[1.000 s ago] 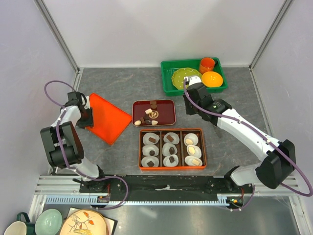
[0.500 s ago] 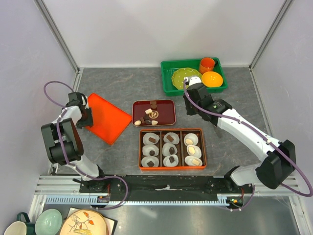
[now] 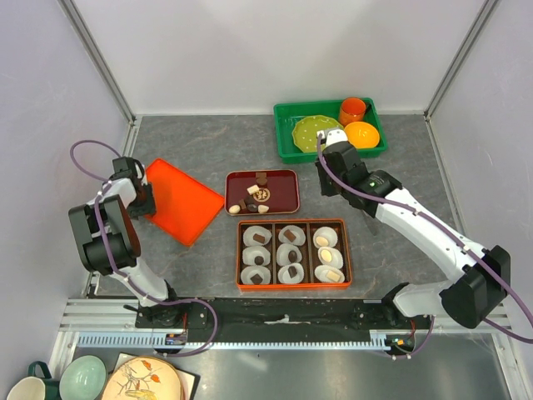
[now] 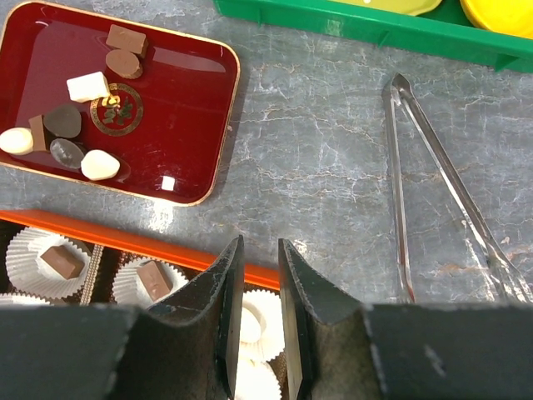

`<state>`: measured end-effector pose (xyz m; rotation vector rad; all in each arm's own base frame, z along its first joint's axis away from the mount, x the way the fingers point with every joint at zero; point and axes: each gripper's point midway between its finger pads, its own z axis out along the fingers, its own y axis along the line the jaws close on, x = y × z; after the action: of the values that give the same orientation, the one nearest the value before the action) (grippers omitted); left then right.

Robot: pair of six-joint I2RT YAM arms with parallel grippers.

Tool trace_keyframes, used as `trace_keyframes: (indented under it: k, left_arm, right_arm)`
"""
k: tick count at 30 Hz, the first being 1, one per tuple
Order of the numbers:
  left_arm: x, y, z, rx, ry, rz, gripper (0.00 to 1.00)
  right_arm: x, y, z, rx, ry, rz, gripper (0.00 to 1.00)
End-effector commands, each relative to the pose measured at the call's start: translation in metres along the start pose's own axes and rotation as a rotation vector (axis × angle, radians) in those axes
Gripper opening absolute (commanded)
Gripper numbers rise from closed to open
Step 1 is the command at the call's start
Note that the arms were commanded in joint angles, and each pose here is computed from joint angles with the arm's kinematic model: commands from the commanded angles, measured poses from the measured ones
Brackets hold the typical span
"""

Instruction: Pack the chocolate

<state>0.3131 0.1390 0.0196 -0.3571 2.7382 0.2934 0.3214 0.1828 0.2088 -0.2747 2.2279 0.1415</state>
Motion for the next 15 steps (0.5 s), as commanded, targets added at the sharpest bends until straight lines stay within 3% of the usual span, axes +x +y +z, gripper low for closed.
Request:
trace_keyframes:
  k: [1,12,15]
  left_arm:
    - [-0.014,-0.005,-0.013,0.041,-0.056,-0.044,0.55]
    - [-0.003,0.004,0.006,-0.016,-0.021,-0.003,0.49]
    - [-0.002,0.007,0.008,-0.022,-0.015,0.007,0.40]
  right_arm:
    - [-0.019,0.001,-0.013,-0.005,-0.054,0.003,0.31]
    - [-0.020,0.005,-0.014,-0.015,-0.053,0.000,0.30]
    - [-0.019,0.003,-0.016,-0.009,-0.052,-0.003,0.30]
